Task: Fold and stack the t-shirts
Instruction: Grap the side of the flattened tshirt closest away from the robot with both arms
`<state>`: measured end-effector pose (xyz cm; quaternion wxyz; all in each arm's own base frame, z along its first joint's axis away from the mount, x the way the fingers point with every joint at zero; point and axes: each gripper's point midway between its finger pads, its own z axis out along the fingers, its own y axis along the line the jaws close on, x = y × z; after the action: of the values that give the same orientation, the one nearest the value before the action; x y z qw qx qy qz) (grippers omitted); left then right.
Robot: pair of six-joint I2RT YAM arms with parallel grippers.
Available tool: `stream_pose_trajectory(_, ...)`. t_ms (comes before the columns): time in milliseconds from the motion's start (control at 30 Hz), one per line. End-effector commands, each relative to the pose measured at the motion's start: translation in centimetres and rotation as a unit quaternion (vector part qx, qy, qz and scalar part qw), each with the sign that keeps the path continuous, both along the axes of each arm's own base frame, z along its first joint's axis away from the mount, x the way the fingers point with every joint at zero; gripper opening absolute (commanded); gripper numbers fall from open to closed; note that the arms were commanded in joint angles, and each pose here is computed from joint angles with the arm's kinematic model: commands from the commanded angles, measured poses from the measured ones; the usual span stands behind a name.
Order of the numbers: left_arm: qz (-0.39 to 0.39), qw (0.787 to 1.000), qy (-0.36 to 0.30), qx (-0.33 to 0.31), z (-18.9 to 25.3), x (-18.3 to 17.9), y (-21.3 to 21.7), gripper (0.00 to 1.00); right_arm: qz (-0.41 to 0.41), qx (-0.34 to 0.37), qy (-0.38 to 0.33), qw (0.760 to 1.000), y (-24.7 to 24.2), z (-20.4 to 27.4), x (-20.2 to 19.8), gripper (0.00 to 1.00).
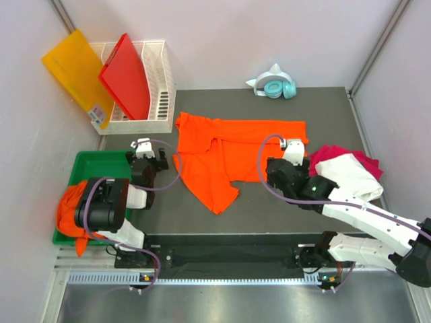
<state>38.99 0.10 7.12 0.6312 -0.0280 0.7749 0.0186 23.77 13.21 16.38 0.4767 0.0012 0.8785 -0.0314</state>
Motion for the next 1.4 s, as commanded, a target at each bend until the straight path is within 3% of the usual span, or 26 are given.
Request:
stream_pose_trajectory(0, 0.123, 0.990, -0.070, 0.004, 2.6, -1.4, 2.4, 0.99, 0.003, 0.002, -0.025, 1.000, 0.4, 2.2, 0.6, 0.77)
stream_pose_trajectory(167, 0.110, 0.990, -0.091, 0.012, 3.3, -2.9, 1.5, 0.99, 0.008, -0.008, -0.025, 1.000, 0.7, 2.3, 0.9, 0.77)
stream_pose_trajectory(433, 0.123, 0.986, -0.102, 0.035, 4.6, -2.2, 2.0, 0.99, 0.017, -0.016, -0.022, 0.999, 1.1, 2.3, 1.2, 0.77)
stream_pose_trajectory(467, 0.134, 0.986, -0.086, 0.043, 4.5, -1.9, 1.6, 0.99, 0.017, -0.016, -0.023, 0.999, 1.2, 2.4, 1.2, 0.77)
stream_pose_trajectory(500, 0.114, 0.991, -0.007, 0.068, 2.3, -2.1, 1.1, 0.99, 0.017, -0.020, -0.021, 0.999, 1.2, 2.2, 1.2, 0.77)
stream_pose_trajectory(600, 0.105, 0.993, -0.027, 0.051, 8.1, 1.6, -0.8, 0.99, 0.019, -0.022, -0.023, 0.999, 1.3, 2.3, 1.4, 0.77)
stream_pose_trajectory(667, 0.106, 0.994, -0.012, 0.030, 8.8, 1.4, -2.9, 0.99, 0.020, -0.020, -0.025, 0.999, 1.3, 2.4, 1.4, 0.77)
stream_pose_trajectory(700, 0.139, 0.990, -0.033, 0.014, 12.2, 1.9, -3.1, 0.99, 0.019, -0.018, -0.026, 0.999, 1.4, 2.5, 1.5, 0.77)
stream_pose_trajectory(733, 0.155, 0.987, 0.035, 0.009, 10.2, 0.3, -3.7, 0.99, 0.020, -0.016, -0.027, 0.999, 1.4, 2.5, 1.5, 0.77)
stream_pose_trajectory(800, 0.121, 0.992, 0.040, 0.013, 13.4, -0.1, -8.4, 0.99, 0.020, -0.011, -0.031, 0.999, 1.5, 2.6, 1.5, 0.77)
stream_pose_trajectory(833, 0.132, 0.987, 0.055, 0.075, 13.6, -1.3, -8.6, 0.99, 0.018, -0.010, -0.032, 0.999, 1.5, 2.6, 1.5, 0.77)
stream_pose_trajectory(867, 0.105, 0.984, 0.064, 0.127, 13.5, -3.2, -11.6, 0.99, 0.019, -0.013, -0.033, 0.999, 1.3, 2.6, 1.5, 0.77)
stream_pose_trajectory(933, 0.166, 0.971, 0.042, 0.165, 14.9, -5.1, -12.2, 0.99, 0.019, -0.014, -0.038, 0.999, 1.3, 2.8, 1.6, 0.77)
stream_pose_trajectory(967, 0.157, 0.961, 0.065, 0.219, 13.7, -7.4, -13.0, 0.99, 0.018, -0.017, -0.041, 0.999, 1.1, 2.8, 1.6, 0.77)
stream_pose_trajectory(1000, 0.173, 0.965, 0.057, 0.190, 15.2, -7.9, -13.6, 0.99, 0.016, -0.015, -0.045, 0.999, 1.1, 3.0, 1.7, 0.77)
stream_pose_trajectory(1033, 0.210, 0.976, 0.035, 0.048, 14.8, -8.3, -14.7, 0.99, 0.017, -0.018, -0.047, 0.999, 1.0, 3.1, 1.7, 0.77)
stream_pose_trajectory(1167, 0.185, 0.967, 0.176, -0.018, 10.1, -11.7, -16.9, 0.99, 0.017, -0.017, -0.056, 0.998, 0.8, 3.3, 1.9, 0.77)
stream_pose_trajectory(1233, 0.178, 0.964, 0.193, -0.038, 8.5, -13.2, -17.3, 0.99, 0.016, -0.015, -0.059, 0.998, 0.8, 3.4, 2.0, 0.78)
stream_pose_trajectory(1300, 0.161, 0.960, 0.222, -0.059, 6.9, -15.2, -17.5, 0.83, 0.016, -0.011, -0.061, 0.998, 0.7, 3.4, 2.0, 0.78)
stream_pose_trajectory(1367, 0.129, 0.957, 0.237, -0.103, 6.7, -16.2, -18.7, 0.74, 0.014, -0.009, -0.060, 0.998, 0.6, 3.3, 1.9, 0.78)
